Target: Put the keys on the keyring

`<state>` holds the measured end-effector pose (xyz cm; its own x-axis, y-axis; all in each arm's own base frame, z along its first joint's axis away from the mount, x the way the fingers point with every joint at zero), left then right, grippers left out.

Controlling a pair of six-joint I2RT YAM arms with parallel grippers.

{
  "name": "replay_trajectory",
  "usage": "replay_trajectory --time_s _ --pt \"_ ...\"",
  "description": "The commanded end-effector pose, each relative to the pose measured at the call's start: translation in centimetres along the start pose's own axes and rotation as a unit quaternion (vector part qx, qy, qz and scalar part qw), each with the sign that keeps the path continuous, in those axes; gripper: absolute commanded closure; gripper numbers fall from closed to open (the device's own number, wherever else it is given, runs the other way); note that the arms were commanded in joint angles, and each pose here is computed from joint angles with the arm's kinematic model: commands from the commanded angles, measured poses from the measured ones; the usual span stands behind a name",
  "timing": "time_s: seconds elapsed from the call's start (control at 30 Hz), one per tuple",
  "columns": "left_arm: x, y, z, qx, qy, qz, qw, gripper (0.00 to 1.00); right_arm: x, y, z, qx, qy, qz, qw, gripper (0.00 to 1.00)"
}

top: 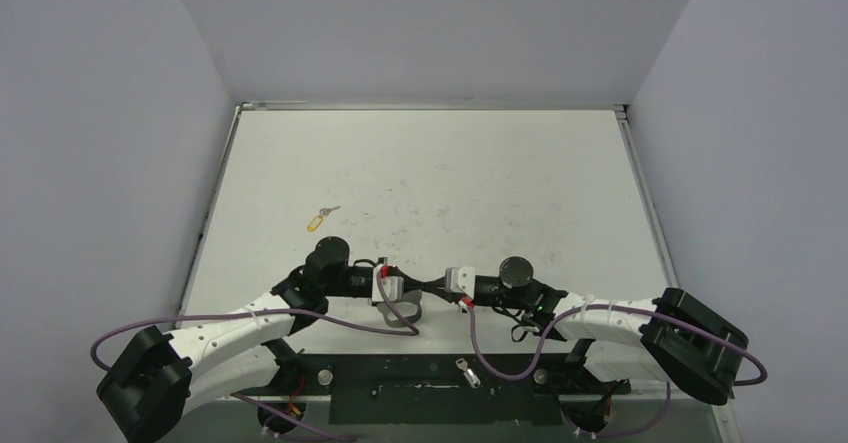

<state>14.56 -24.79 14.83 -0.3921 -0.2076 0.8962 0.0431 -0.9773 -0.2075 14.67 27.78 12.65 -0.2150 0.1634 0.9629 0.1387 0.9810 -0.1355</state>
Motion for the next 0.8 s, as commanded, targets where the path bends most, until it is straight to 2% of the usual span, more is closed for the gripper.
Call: replay_trajectory --time_s 0.0,0.1,0.2,0.27,0.4,0.5,0.6,0.63,0.67,0.7,0.73,0.77 --pt "1.9 0.0 0.2 0.003 0.011 -0.041 0.999 0.92 2.3 0.2 -0.6 0.001 -0.031 -0.029 0.999 1.00" --pt "2.1 -0.5 1.4 0.065 -0.026 -0.035 0.997 0.66 1.4 -0.2 -0.5 -0.008 -0.023 -0.010 1.000 1.00" --pt "1.5 -1.7 2.6 0.141 -0.069 -0.001 0.988 0.45 0.2 -0.6 -0.2 -0.015 -0.010 0.011 1.000 1.00" --pt "1.3 -2.4 2.8 0.172 -0.086 0.004 0.981 0.37 -0.8 -1.0 0.0 -0.028 0.004 0.026 0.999 1.00" --pt "0.7 -3.3 2.2 0.209 -0.134 -0.004 0.969 0.28 -2.1 -1.7 0.1 -0.060 0.022 0.033 0.997 0.99" --pt "-0.2 -3.5 1.7 0.231 -0.194 -0.007 0.953 0.20 -2.6 -1.9 0.1 -0.078 0.037 0.031 0.996 0.85" --pt "-1.0 -3.6 1.1 0.247 -0.254 -0.007 0.935 0.04 -2.6 -2.2 0.2 -0.088 0.049 0.021 0.995 0.72" --pt "-1.3 -3.7 1.0 0.255 -0.276 -0.006 0.927 0.03 -2.5 -2.4 0.1 -0.095 0.056 0.016 0.994 0.66" --pt "-1.6 -3.8 0.9 0.268 -0.308 -0.007 0.913 0.03 -2.3 -2.6 0.0 -0.106 0.061 0.009 0.992 0.57" --pt "-2.0 -3.9 0.9 0.283 -0.333 -0.005 0.899 0.03 -2.1 -2.8 -0.2 -0.116 0.067 0.003 0.991 0.43" --pt "-2.7 -4.2 1.0 0.310 -0.364 0.002 0.878 0.03 -1.8 -3.1 -0.4 -0.130 0.077 -0.005 0.988 0.32" --pt "-3.1 -4.3 1.0 0.326 -0.395 0.001 0.859 0.03 -1.7 -3.3 -0.7 -0.145 0.086 -0.007 0.986 0.26"
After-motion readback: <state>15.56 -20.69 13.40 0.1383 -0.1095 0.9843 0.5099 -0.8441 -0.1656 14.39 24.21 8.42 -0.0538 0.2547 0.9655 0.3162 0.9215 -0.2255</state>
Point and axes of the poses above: each gripper's point midway between its finger pads, its own y axis out along the fingers, its own z axis along the line the jaws close on, x = y × z, the point moved 4 cm from there along -y, back along the fingers, and after that the axes turned 6 degrees about y, right-handed, at the moved point
